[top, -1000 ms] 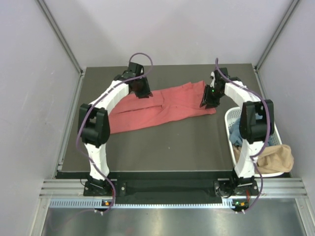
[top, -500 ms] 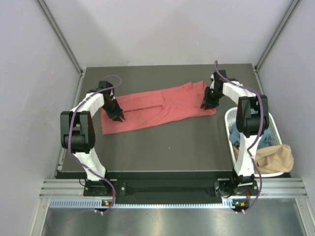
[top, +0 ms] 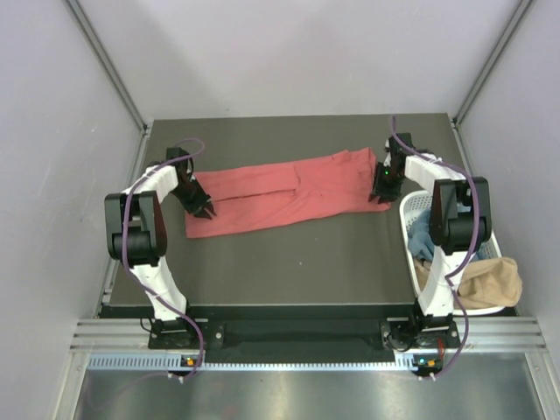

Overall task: Fold and stack the t-shirts
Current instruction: Fold the tshirt

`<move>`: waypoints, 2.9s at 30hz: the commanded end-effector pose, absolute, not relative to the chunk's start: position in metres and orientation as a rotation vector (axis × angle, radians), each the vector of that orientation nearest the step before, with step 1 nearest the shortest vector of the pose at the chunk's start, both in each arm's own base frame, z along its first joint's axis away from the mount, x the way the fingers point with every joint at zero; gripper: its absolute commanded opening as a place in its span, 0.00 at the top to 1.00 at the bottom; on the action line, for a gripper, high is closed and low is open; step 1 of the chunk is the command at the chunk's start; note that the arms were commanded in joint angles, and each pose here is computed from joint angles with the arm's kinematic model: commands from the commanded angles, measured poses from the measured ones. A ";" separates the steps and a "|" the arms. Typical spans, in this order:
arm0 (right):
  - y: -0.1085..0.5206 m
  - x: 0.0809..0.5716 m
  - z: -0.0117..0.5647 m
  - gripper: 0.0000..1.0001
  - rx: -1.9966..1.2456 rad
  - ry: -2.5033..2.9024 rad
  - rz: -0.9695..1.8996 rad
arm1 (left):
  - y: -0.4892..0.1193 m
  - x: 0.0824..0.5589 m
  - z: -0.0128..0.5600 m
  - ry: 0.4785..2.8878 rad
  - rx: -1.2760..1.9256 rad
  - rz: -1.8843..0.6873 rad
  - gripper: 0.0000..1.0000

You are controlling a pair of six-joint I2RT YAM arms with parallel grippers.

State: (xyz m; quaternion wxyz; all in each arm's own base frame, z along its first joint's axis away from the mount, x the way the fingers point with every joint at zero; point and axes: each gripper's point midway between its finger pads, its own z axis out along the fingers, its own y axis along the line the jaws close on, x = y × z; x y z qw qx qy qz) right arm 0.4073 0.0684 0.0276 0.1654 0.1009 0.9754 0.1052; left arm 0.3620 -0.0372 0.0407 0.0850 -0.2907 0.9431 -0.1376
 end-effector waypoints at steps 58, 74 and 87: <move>0.172 0.595 0.103 0.40 -0.038 2.305 0.784 | -0.027 0.330 0.033 2.835 -0.979 -0.456 0.75; 0.203 0.581 0.119 0.52 0.025 2.254 1.065 | -0.028 0.343 0.032 2.846 -0.960 -0.481 0.75; 0.176 0.584 0.149 0.77 0.143 2.187 1.118 | -0.028 0.342 0.032 2.838 -0.965 -0.491 0.75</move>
